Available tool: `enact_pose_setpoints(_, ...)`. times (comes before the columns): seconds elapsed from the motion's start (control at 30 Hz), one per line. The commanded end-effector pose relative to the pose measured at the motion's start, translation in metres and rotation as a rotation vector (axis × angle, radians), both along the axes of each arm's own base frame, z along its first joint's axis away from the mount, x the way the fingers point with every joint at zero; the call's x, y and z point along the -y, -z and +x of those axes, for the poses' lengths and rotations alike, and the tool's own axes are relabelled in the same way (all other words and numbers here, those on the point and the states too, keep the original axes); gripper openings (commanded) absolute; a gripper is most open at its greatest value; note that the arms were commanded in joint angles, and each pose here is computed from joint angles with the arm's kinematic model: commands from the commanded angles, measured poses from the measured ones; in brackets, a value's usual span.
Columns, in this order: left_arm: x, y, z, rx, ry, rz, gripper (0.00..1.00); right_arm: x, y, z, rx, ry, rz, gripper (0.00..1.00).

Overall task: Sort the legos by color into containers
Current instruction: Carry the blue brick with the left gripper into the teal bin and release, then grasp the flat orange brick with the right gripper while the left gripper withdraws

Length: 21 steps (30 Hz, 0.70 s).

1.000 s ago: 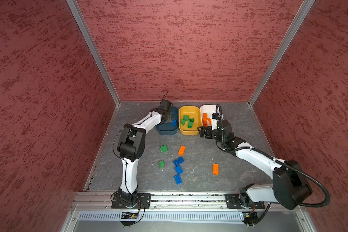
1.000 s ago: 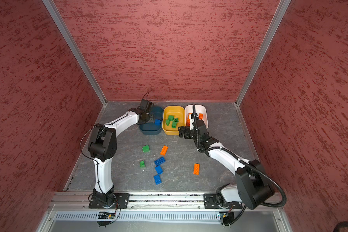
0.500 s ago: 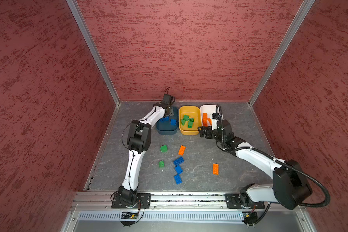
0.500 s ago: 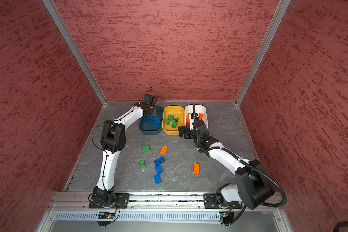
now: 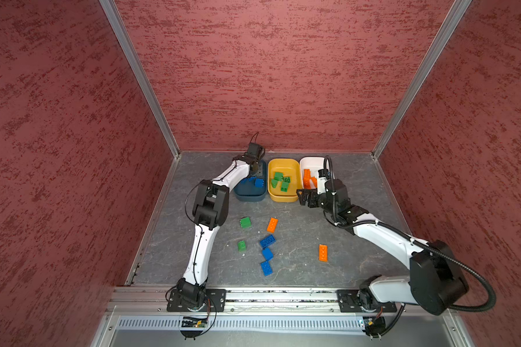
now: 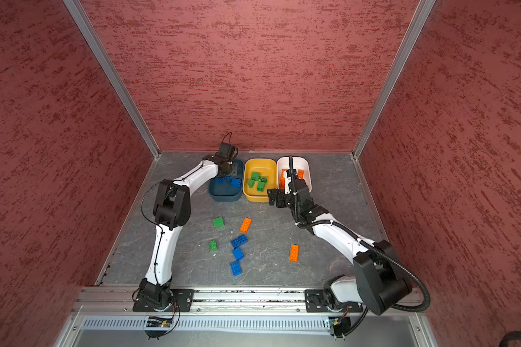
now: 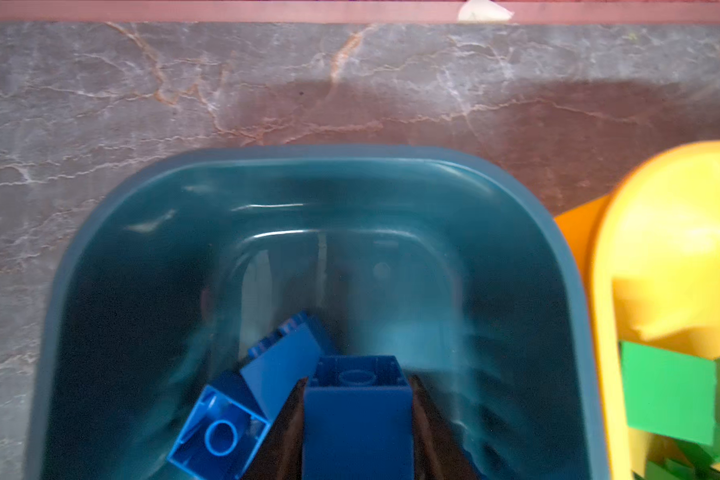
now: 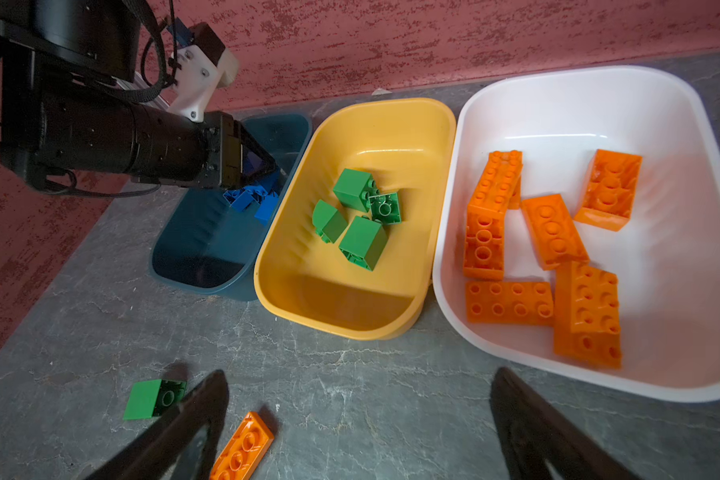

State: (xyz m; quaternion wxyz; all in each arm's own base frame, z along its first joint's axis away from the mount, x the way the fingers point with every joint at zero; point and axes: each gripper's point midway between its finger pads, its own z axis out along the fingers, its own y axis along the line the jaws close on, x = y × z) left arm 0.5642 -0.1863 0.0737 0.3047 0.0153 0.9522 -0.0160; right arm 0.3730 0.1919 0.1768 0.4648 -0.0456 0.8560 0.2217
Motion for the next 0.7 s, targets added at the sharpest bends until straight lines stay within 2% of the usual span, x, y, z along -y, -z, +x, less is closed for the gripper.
enact_pose_setpoints(0.0, 0.012, -0.022, 0.002, 0.051, 0.061, -0.018, 0.38, 0.002, -0.008, -0.003, 0.026, 0.011, -0.002, 0.99)
enact_pose_setpoints(0.3, 0.022, -0.027, 0.004, 0.061, 0.106, -0.042, 0.5, 0.001, -0.008, -0.004, 0.021, 0.004, 0.008, 0.99)
enact_pose_setpoints(0.5, 0.022, -0.057, -0.013, 0.096, 0.099, -0.053, 0.66, -0.022, 0.003, -0.023, -0.001, -0.153, -0.002, 0.99)
enact_pose_setpoints(0.6, 0.025, -0.076, -0.032, 0.13, 0.1, -0.072, 0.73, -0.037, 0.015, -0.038, 0.003, -0.25, -0.054, 0.99)
enact_pose_setpoints(0.67, 0.023, -0.088, -0.045, 0.153, 0.081, -0.085, 0.82, -0.046, 0.028, -0.047, -0.012, -0.3, -0.117, 0.99)
